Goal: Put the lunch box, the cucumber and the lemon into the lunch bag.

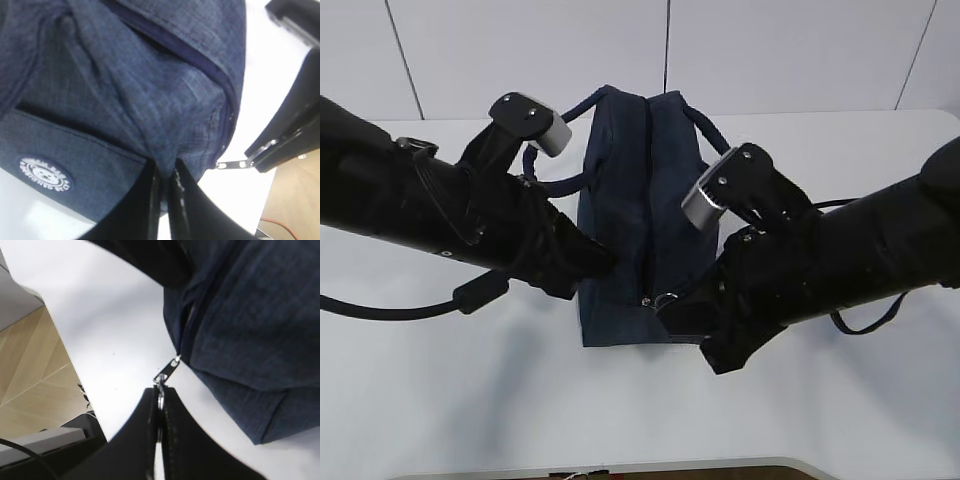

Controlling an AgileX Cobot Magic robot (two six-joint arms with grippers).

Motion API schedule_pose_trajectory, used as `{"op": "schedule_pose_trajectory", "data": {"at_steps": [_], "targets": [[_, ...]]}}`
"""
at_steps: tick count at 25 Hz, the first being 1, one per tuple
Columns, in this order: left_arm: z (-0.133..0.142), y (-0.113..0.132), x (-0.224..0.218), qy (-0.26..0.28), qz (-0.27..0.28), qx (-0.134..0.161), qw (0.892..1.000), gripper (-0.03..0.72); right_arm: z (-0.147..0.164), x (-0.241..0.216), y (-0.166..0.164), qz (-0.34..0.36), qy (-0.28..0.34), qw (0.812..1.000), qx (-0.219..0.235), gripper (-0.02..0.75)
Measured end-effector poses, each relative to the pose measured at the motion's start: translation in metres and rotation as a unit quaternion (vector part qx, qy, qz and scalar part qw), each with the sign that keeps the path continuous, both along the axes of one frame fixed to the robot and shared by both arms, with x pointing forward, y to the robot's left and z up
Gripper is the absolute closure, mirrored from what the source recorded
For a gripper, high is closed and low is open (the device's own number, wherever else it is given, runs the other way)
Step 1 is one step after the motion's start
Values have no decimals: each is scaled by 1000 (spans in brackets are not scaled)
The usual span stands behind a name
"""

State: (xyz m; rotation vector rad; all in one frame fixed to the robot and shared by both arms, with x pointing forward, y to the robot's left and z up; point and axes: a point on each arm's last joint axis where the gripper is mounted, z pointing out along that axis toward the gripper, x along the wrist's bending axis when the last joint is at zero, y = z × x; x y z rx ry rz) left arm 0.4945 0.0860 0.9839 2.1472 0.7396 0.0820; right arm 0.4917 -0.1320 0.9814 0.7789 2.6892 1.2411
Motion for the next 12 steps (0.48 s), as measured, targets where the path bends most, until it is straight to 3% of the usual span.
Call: {"op": "schedule_pose_trajectory", "data": {"at_steps": [12], "targets": [[0, 0, 0, 0, 1, -1, 1000, 701, 14, 4, 2, -22, 4, 1000, 20, 733]]}}
